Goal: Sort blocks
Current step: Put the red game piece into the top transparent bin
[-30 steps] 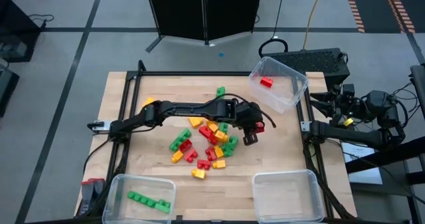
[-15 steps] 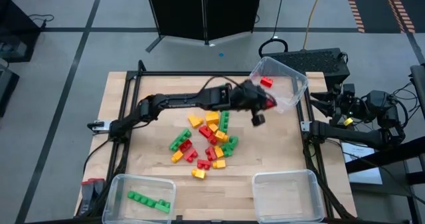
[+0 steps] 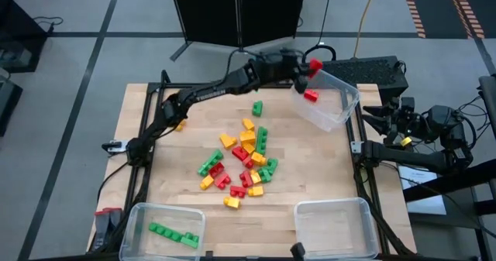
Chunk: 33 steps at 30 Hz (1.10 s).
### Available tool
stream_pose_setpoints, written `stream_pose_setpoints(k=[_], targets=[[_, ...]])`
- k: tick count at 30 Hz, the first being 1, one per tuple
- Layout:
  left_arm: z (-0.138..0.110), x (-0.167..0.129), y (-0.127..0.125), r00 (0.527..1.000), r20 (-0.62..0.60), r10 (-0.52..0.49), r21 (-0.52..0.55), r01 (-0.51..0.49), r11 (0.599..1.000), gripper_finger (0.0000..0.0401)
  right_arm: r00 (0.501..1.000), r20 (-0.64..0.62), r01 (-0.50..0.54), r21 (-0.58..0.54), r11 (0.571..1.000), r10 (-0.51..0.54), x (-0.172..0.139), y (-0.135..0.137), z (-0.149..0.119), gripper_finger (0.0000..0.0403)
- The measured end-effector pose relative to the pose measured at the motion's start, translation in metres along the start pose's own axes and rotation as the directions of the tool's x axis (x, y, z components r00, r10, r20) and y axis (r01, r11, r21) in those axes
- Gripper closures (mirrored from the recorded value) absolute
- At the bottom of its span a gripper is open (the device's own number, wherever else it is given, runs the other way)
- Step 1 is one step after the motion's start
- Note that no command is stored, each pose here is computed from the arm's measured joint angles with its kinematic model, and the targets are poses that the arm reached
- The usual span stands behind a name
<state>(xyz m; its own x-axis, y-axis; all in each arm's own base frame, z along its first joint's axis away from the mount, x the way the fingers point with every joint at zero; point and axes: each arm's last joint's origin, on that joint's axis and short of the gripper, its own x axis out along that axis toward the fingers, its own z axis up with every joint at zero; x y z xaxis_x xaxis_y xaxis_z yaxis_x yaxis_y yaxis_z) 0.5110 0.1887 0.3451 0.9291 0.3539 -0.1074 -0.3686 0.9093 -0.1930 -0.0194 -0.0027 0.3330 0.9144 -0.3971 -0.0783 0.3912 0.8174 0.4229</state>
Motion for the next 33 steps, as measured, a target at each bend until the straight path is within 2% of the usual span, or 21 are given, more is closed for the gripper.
stream_pose_setpoints(k=[4, 10, 14, 18, 22, 26, 29, 31, 33], targets=[[-0.004, 0.005, 0.006, 1.000, 0.007, -0.027, -0.032, 0.027, 0.999, 0.0389, 0.999, 0.018, 0.036, -0.012, 0.999, -0.036, 0.000, -0.001, 0.001, 0.0195], [-0.028, 0.017, -0.008, 0.997, -0.024, -0.076, -0.034, 0.075, 0.997, 0.0389, 0.999, 0.020, 0.041, -0.023, 0.999, -0.041, 0.000, -0.001, 0.001, 0.0195], [-0.035, 0.021, -0.012, 0.998, -0.018, -0.061, -0.060, 0.060, 0.996, 0.0389, 0.999, 0.021, 0.043, -0.026, 0.999, -0.042, 0.000, -0.001, 0.001, 0.0195], [-0.033, 0.023, -0.010, 0.998, 0.045, -0.051, -0.148, 0.057, 0.987, 0.0389, 0.999, 0.023, 0.046, -0.025, 0.999, -0.046, 0.000, -0.001, 0.001, 0.0195], [-0.024, 0.024, -0.006, 0.985, 0.164, -0.057, -0.251, 0.097, 0.963, 0.0389, 0.998, 0.031, 0.063, -0.024, 0.998, -0.062, 0.000, -0.002, 0.001, 0.0195], [-0.020, 0.024, 0.000, 0.980, 0.190, -0.061, -0.256, 0.109, 0.960, 0.0389, 0.996, 0.042, 0.082, -0.026, 0.996, -0.081, 0.000, -0.002, 0.001, 0.0195], [-0.017, 0.022, 0.005, 0.974, 0.155, -0.165, -0.241, 0.199, 0.950, 0.0389, 0.995, 0.043, 0.086, -0.027, 0.996, -0.084, 0.000, -0.002, 0.001, 0.0195], [-0.010, 0.017, 0.007, 0.974, 0.129, -0.185, -0.238, 0.211, 0.948, 0.0389, 0.996, 0.043, 0.085, -0.027, 0.996, -0.084, 0.000, -0.002, 0.001, 0.0195], [-0.002, 0.010, 0.012, 0.977, 0.090, -0.193, -0.189, 0.207, 0.960, 0.0389, 0.996, 0.043, 0.086, -0.028, 0.996, -0.084, 0.000, -0.002, 0.001, 0.0195]])
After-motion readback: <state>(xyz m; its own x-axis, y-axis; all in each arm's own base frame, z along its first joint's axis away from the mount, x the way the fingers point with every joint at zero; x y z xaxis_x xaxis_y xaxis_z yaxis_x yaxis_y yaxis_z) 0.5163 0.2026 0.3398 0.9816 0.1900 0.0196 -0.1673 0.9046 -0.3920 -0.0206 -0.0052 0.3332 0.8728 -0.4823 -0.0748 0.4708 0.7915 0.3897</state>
